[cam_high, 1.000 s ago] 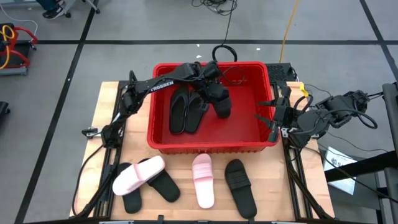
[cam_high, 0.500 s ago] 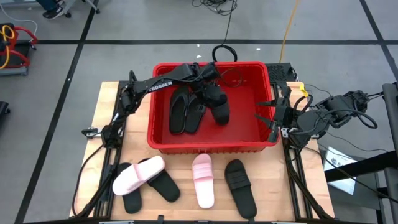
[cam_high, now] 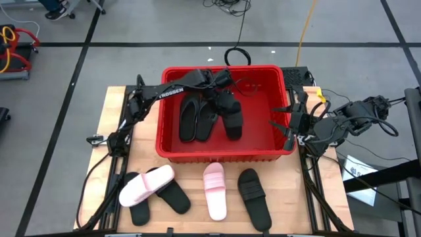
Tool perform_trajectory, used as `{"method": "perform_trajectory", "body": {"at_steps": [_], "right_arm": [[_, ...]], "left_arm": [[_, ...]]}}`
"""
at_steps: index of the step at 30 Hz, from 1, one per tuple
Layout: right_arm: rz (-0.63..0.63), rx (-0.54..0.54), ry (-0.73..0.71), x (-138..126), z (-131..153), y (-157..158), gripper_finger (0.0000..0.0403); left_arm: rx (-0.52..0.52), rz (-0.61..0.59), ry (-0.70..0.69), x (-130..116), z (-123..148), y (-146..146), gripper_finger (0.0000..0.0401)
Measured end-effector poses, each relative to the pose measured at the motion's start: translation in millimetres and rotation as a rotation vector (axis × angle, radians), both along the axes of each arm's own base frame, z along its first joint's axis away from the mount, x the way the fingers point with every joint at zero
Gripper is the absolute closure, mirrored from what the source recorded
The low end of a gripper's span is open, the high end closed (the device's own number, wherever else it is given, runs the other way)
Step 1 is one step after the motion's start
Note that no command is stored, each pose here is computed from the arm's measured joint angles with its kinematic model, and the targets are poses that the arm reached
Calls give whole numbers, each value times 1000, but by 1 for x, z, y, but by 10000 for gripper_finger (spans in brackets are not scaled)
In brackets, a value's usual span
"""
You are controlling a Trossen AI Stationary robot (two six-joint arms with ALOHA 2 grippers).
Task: Pick and place slides into bin
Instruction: Put the black slide into the red bin
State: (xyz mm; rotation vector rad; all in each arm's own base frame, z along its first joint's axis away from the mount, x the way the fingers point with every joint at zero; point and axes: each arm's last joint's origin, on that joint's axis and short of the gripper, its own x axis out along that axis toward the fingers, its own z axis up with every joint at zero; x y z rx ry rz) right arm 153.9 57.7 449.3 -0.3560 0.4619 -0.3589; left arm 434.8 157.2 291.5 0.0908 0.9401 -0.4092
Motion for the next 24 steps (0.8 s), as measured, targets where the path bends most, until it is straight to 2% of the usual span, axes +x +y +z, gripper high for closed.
{"method": "perform_trajectory", "body": {"at_steps": [24], "right_arm": [[1,-1,0,0,0,0,234]], "left_arm": [[163,90,18,2,0,9,401]]}}
